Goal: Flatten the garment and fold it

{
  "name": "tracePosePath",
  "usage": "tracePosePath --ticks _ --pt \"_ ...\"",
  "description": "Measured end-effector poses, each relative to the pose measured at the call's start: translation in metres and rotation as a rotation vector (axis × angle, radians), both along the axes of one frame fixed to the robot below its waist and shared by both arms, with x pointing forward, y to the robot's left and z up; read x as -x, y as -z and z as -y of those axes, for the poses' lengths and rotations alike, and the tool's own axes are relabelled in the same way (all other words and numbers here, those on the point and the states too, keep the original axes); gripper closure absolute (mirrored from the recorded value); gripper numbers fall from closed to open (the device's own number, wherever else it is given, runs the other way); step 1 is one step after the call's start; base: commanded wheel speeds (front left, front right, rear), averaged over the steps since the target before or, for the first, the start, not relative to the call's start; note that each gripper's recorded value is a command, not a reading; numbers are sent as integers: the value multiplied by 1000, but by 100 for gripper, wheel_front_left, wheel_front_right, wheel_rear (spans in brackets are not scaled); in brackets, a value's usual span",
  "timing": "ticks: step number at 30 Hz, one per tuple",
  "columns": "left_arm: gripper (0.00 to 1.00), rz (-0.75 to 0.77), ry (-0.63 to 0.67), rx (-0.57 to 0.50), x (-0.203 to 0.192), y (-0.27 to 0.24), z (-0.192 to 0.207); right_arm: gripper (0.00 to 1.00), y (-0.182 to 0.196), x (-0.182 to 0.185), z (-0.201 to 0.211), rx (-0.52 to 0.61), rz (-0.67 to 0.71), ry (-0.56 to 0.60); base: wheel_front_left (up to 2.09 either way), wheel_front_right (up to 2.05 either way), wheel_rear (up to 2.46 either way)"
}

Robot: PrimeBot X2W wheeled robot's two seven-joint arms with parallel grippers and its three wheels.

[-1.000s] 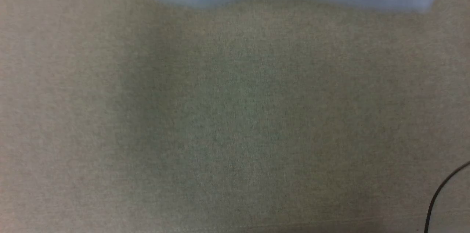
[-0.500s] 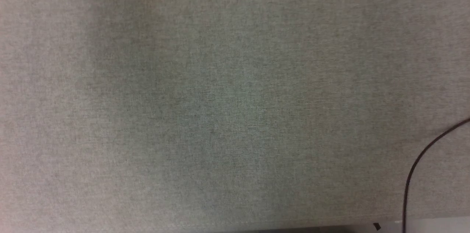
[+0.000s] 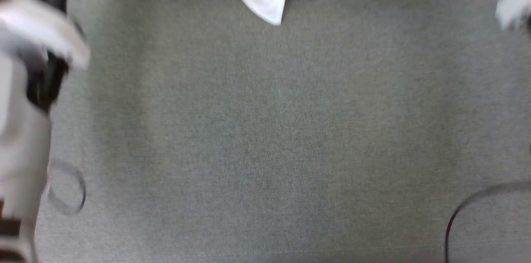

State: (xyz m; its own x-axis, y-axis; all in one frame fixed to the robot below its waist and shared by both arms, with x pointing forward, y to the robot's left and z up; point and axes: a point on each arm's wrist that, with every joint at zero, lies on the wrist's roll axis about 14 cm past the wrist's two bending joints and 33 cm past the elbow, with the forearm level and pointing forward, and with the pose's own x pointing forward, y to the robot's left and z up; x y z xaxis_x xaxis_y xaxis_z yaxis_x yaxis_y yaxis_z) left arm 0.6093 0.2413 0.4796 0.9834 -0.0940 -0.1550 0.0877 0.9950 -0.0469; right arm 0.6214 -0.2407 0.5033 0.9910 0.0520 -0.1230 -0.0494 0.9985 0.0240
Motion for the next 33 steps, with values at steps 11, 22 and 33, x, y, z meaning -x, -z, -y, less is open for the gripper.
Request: tracePosePath --ticks 11,22,33 --pt "100 -228 42 -180 104 23 -28 100 24 106 23 38 -224 -19 0 0 0" --pt "100 -411 76 -102 211 45 -25 100 40 203 31 50 -407 -53 0 0 0" --pt "100 -612 117 117 315 61 18 100 77 306 38 11 -706 -65 0 0 0"
